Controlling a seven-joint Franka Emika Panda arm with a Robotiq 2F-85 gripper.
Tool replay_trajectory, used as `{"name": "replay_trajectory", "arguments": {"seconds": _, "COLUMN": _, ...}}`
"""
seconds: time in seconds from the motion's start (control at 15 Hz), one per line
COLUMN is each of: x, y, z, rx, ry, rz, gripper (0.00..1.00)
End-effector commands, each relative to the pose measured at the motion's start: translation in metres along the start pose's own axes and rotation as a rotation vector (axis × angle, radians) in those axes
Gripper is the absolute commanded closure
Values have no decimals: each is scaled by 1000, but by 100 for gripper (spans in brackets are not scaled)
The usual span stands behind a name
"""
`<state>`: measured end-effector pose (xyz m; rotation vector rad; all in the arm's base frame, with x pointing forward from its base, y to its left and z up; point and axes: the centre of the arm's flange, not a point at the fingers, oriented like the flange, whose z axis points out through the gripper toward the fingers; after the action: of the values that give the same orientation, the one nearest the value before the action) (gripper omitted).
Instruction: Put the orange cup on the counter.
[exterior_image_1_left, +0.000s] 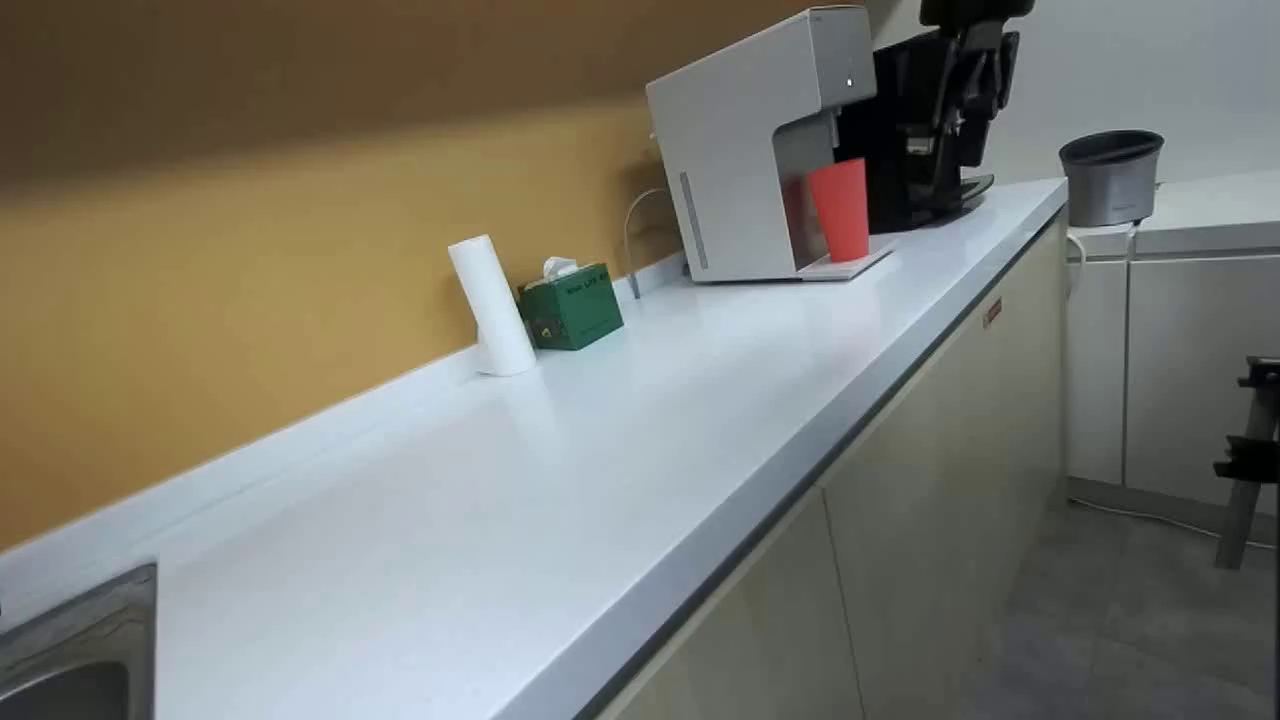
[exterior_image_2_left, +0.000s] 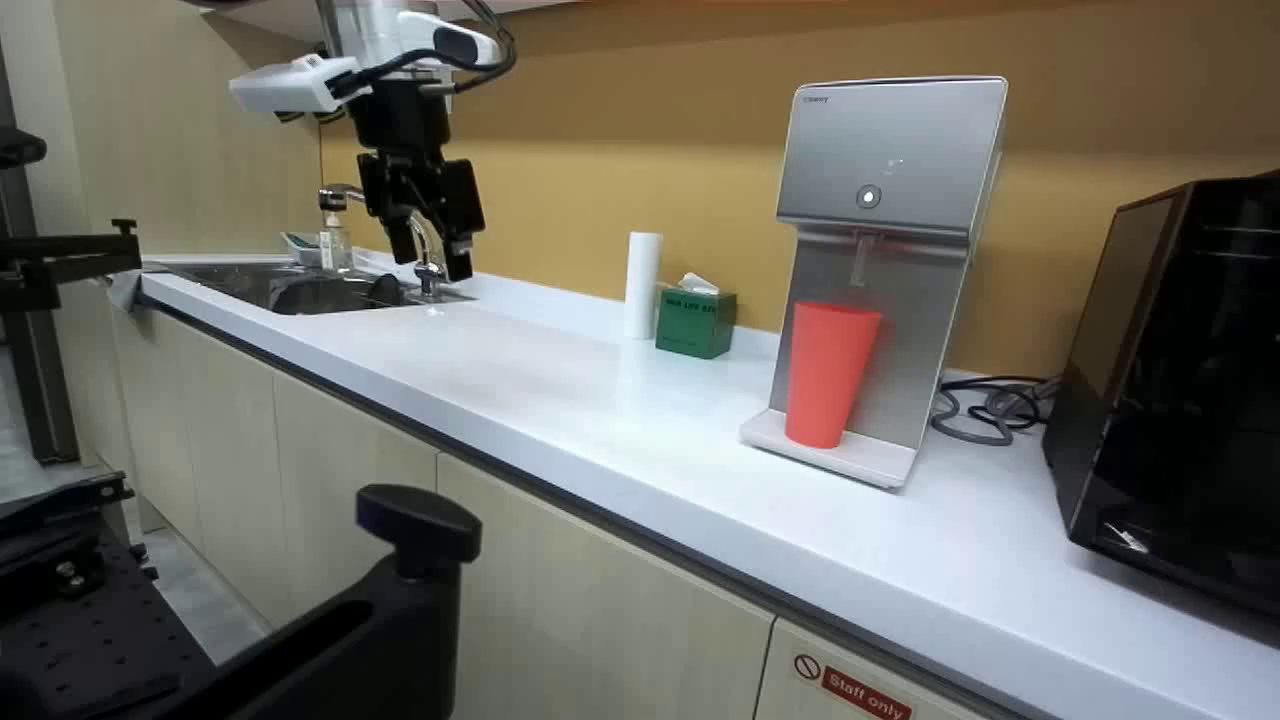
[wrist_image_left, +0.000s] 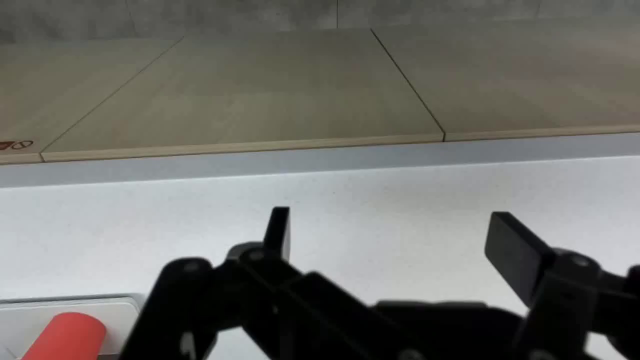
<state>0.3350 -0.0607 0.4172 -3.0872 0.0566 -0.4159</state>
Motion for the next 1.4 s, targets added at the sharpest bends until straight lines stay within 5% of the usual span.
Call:
{"name": "replay_trajectory", "arguments": {"seconds": 0.0, "x": -1, "y": 0, "z": 1, "rx": 1, "ry": -6, "rz": 0, "gripper": 0}}
{"name": "replay_trajectory", "arguments": {"seconds": 0.87, "x": 4, "y": 5, "z": 4, "rx": -39, "ry": 4, "rz": 29, "gripper": 0}}
{"name": "replay_trajectory", "arguments": {"seconds": 1.33, "x": 41, "y": 81, "z": -7, "rx": -187, "ry": 183, "rz": 223, "gripper": 0}}
